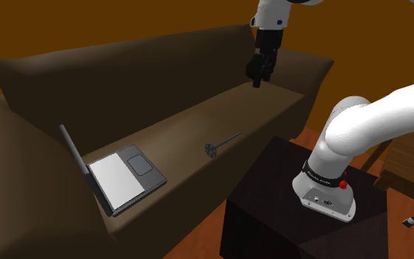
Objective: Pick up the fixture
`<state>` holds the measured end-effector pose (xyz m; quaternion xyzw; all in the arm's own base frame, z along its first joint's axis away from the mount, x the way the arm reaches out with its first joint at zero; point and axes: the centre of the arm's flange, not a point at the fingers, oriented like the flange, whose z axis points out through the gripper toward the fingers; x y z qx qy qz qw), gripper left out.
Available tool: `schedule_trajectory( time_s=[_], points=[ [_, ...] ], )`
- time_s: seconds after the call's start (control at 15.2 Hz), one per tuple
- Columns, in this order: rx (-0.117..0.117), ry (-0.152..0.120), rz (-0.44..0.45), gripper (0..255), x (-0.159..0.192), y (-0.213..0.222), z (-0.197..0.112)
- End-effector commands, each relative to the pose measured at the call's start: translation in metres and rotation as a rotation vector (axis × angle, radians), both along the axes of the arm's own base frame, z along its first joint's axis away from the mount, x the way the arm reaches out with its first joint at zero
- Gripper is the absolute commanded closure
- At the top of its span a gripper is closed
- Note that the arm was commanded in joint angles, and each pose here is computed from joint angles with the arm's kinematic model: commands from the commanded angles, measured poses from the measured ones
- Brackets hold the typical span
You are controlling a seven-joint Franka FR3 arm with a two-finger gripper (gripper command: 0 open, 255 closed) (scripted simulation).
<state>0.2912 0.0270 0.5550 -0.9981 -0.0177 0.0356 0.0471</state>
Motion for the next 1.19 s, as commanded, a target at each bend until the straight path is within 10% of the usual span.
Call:
schedule_trajectory(
  time_s=[0.0,1.12],
  points=[
    [0.0,0.0,0.0,0,0.0,0.0,0.0],
    [0.015,-0.098,0.595,0,0.038,-0.098,-0.194]
  ],
)
